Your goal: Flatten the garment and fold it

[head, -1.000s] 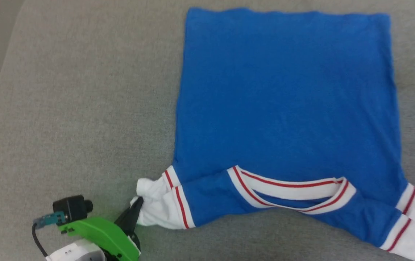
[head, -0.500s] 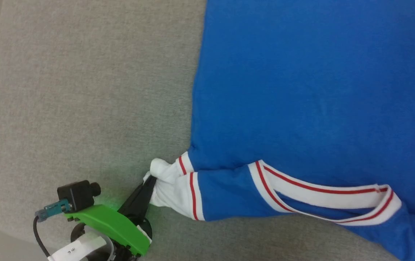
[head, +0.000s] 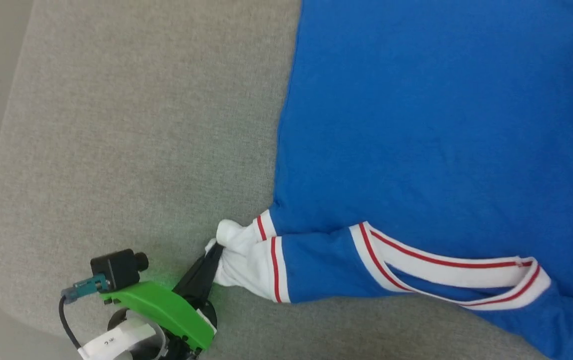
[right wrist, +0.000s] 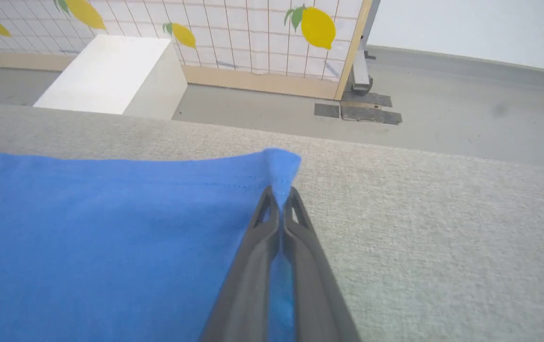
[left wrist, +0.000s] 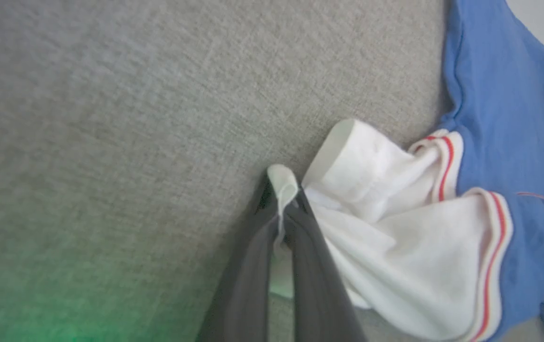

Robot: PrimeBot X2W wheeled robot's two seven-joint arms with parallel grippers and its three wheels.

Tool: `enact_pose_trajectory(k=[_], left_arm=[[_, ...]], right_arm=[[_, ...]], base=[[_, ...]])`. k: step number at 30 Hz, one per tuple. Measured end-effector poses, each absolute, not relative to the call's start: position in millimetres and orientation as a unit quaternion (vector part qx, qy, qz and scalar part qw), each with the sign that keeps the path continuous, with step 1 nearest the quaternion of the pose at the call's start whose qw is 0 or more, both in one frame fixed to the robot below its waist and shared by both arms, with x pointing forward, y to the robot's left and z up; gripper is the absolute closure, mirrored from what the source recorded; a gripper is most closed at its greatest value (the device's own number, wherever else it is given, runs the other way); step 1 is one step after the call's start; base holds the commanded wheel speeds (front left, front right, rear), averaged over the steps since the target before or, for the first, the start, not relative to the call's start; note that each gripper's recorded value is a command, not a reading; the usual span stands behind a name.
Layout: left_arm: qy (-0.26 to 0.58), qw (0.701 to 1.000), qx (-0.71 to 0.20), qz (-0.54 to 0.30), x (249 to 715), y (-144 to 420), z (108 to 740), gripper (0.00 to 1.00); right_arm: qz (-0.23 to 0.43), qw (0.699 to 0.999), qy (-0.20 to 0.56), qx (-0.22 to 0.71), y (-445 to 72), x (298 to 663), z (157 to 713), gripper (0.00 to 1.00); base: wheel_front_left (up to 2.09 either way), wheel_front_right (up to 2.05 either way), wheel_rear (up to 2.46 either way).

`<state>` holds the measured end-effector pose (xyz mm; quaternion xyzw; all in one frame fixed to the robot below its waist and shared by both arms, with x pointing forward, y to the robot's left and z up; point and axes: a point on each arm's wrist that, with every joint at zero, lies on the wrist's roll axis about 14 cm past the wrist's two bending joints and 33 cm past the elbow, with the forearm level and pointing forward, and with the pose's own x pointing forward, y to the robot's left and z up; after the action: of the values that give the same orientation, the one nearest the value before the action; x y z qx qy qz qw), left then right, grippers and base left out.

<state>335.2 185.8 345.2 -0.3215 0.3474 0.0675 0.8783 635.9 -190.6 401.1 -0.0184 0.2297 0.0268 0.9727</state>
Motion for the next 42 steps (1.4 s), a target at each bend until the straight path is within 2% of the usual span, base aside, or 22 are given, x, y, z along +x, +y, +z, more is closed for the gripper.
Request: enact_pose_trajectory(k=[6,15,20,24,28,32,36,37,39,40,42], left_arm=[[0.333,0.882,-0.325,0.072,330,188,360,1.0],[0.349,0.879,-0.316,0.074,292,192,373,1.0],[0.348,0.882,-0.314,0.053,283,183,381,1.0],[0.348,0.885,-0.309,0.035,282,175,386,1.0],[0.34,0.89,-0.305,0.015,289,167,394,1.0],[0.336,0.892,-0.302,0.001,293,161,399,1.0],[0.337,0.892,-0.301,0.0,294,161,399,1.0],[0.338,0.892,-0.301,0.0,294,161,399,1.0],[0.338,0.892,-0.301,0.001,293,162,399,1.0],[0.338,0.892,-0.301,0.002,293,162,399,1.0],[0.338,0.892,-0.301,0.003,293,163,399,1.0]], right_arm=[[-0.003,0.986,0.166,-0.001,-217,583,417,1.0],[-0.091,0.981,0.172,0.003,-278,477,434,1.0],[-0.156,0.96,0.232,0.028,-311,407,423,1.0],[-0.2,0.923,0.327,0.042,-333,346,396,1.0],[-0.222,0.884,0.404,0.076,-338,302,375,1.0],[-0.224,0.861,0.445,0.103,-335,283,365,1.0],[-0.214,0.856,0.455,0.12,-330,284,362,1.0],[-0.211,0.859,0.45,0.122,-329,287,363,0.92],[-0.208,0.866,0.438,0.118,-328,293,367,0.23],[-0.204,0.874,0.426,0.112,-327,299,371,0.0],[-0.191,0.898,0.382,0.102,-320,318,385,0.0]], base=[[0.0,0.0,0.0],[0.0,0.0,0.0],[0.0,0.0,0.0],[0.0,0.0,0.0],[0.0,0.0,0.0],[0.0,0.0,0.0],[0.0,0.0,0.0],[0.0,0.0,0.0],[0.0,0.0,0.0],[0.0,0.0,0.0],[0.0,0.0,0.0]])
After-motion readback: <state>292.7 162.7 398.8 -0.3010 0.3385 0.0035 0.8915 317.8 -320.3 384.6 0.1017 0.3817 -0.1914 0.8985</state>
